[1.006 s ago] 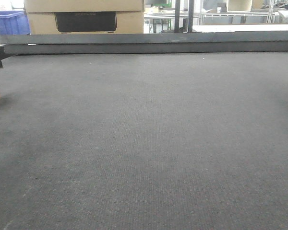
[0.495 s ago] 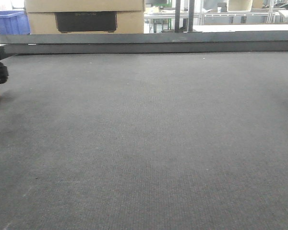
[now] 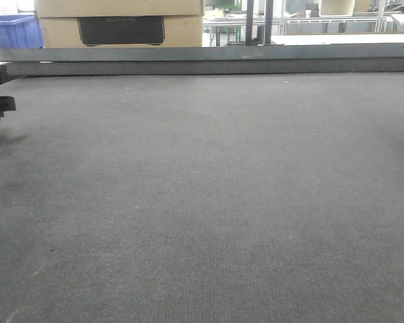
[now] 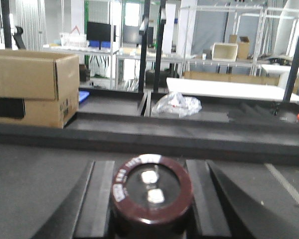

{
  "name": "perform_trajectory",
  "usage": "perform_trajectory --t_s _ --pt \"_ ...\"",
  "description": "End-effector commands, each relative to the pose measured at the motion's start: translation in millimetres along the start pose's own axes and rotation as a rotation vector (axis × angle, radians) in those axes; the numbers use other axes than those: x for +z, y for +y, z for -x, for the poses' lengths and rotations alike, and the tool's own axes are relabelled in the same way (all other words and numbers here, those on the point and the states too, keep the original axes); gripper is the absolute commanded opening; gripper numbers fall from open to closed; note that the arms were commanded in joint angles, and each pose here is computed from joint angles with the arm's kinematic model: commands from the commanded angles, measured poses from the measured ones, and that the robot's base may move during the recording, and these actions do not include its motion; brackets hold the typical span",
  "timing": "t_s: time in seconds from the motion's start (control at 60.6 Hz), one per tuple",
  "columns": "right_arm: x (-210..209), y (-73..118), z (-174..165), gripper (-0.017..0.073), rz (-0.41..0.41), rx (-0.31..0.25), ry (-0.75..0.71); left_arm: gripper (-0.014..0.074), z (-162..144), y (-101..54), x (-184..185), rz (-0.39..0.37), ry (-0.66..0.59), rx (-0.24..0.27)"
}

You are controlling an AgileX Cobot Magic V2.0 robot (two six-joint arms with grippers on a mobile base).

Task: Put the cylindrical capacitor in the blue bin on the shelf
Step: 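Lift both held capacitors up off the table, then hold both capacitors while the base drives to the blue-bin shelf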

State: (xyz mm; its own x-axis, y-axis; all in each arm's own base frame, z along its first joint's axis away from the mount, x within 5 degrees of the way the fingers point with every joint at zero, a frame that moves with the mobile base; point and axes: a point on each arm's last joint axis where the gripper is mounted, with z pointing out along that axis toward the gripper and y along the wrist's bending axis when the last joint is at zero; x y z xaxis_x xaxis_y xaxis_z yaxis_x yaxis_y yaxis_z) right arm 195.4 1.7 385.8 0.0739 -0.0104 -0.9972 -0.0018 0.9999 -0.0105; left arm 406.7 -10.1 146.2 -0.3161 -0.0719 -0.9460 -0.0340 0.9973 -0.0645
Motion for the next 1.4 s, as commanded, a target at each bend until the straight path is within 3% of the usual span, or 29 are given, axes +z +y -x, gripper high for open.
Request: perform_trajectory --t_s 0.0,0.066,0.247,0.445,0.577,0.858,1.039,1.188,1.386 --pt "-2.1 0.7 -2.5 -0.0130 0.007 -0.005 0.041 -0.0111 26.5 -5.9 -13.4 -0.033 -0.009 0.037" --pt "-2.4 1.2 -7.0 -0.0130 0.012 -0.005 0.090 -0.0111 42.5 -11.1 -26.3 -0.049 0.013 0.052" --pt "-3.2 2.2 -16.6 -0.0130 0.024 -0.005 0.193 -0.0111 93.1 -35.8 -80.3 -0.126 0.034 0.164" --pt "-6.3 2.7 -28.1 -0.0130 0.037 -0.042 0.324 -0.0111 124.7 -64.4 -144.0 -0.205 0.077 0.206" --pt "-9.5 3.1 -36.3 -0.0130 0.045 -0.049 0.421 -0.0111 134.4 -74.4 -184.4 -0.251 0.133 0.213" --pt "-29.4 7.5 -37.0 -0.0130 0.079 -0.040 0.512 -0.0111 154.9 -61.7 -262.3 -0.277 0.134 0.176" --pt "-54.6 12.0 -23.4 -0.0130 0.117 -0.042 0.457 -0.0111 155.8 -49.6 -301.9 -0.277 0.122 0.173" --pt "-80.6 11.9 -11.1 -0.0130 0.131 -0.010 0.393 -0.0111 145.9 -42.1 -320.8 -0.278 0.109 0.171" --pt "-112.8 9.7 3.9 -0.0130 0.130 -0.008 0.268 -0.0111 132.6 -33.4 -341.7 -0.282 0.070 0.165"
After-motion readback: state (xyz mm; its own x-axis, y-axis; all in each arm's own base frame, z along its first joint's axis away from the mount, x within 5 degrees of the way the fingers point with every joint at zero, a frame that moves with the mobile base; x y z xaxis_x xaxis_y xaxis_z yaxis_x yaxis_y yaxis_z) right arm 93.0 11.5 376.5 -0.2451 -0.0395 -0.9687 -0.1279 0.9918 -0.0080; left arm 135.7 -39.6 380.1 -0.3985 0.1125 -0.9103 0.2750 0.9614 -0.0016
